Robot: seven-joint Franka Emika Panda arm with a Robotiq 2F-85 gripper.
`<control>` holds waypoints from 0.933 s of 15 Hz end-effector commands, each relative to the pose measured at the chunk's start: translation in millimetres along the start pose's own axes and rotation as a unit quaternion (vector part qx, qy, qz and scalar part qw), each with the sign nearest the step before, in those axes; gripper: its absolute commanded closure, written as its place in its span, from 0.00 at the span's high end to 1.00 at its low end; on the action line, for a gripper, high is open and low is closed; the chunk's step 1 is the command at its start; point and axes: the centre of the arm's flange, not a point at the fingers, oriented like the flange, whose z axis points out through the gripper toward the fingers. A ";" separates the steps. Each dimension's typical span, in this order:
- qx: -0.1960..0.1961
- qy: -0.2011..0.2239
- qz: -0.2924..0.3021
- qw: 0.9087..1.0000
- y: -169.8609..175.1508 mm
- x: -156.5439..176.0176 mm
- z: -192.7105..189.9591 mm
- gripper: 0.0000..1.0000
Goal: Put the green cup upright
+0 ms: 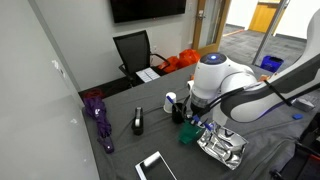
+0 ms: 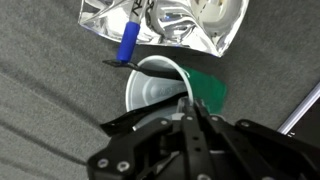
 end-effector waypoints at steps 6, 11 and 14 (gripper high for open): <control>-0.090 0.020 0.033 0.995 -31.6 -3.4 -6.4 0.01; -0.119 -0.035 0.067 0.990 -34.7 4.6 -7.2 0.01; -0.132 -0.083 0.090 0.984 -32.4 15.5 -10.4 0.01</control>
